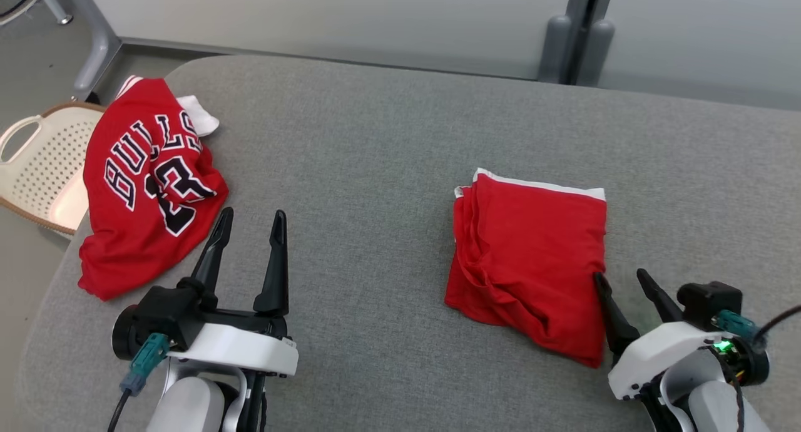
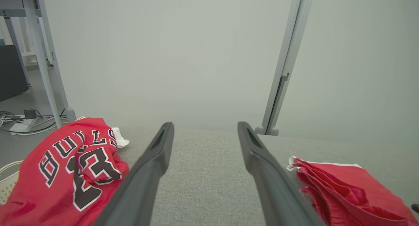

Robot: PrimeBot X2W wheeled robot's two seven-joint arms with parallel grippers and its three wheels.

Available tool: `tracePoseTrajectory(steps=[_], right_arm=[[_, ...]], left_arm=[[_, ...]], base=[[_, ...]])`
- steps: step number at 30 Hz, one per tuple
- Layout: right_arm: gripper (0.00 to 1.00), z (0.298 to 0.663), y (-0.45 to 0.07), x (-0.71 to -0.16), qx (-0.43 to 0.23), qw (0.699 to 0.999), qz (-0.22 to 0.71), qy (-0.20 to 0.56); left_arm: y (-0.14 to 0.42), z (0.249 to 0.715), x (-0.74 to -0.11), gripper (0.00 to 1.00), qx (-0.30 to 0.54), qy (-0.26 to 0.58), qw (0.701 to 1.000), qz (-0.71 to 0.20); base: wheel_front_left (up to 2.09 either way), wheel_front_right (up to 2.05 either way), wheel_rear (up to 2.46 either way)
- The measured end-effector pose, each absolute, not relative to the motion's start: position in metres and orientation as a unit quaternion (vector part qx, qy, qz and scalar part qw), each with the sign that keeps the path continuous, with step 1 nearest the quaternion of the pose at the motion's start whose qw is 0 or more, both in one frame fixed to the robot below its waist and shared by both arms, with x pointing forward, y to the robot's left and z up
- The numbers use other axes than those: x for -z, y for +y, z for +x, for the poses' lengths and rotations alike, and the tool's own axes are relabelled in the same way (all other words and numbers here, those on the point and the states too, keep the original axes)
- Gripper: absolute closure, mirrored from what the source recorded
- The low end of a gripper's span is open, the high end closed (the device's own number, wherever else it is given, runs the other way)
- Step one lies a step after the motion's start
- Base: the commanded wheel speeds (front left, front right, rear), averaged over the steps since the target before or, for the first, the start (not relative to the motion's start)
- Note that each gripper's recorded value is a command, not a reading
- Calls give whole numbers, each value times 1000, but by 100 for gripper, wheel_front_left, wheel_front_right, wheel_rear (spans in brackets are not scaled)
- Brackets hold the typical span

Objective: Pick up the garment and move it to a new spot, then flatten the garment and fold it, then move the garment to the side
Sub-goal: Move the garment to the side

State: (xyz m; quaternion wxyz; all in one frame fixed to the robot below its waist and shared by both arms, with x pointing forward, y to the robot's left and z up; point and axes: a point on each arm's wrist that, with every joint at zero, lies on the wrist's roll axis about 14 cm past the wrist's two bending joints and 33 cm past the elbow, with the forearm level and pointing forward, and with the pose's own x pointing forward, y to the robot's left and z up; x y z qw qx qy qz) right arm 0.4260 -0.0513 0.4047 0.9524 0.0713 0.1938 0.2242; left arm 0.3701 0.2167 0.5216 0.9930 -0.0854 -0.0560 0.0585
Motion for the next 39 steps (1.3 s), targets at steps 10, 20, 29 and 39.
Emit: tracePoseTrajectory(steps=[10,20,29,39], right_arm=[[59,422,-15,-359,-255,920,99,281],[100,420,-22,-362,-255,919,111,280],[100,406,-95,-362,-180,941,104,268],[100,405,-184,-365,-107,956,40,269]], left_arm=[[230,379,-508,0,-78,-39,993,-77],[213,399,-512,0,-46,-47,995,-76],[154,438,-512,0,53,-54,994,-74],[80,477,-521,0,158,-69,981,-85]], base=[[0,0,0],[0,0,0],[0,0,0],[0,0,0]])
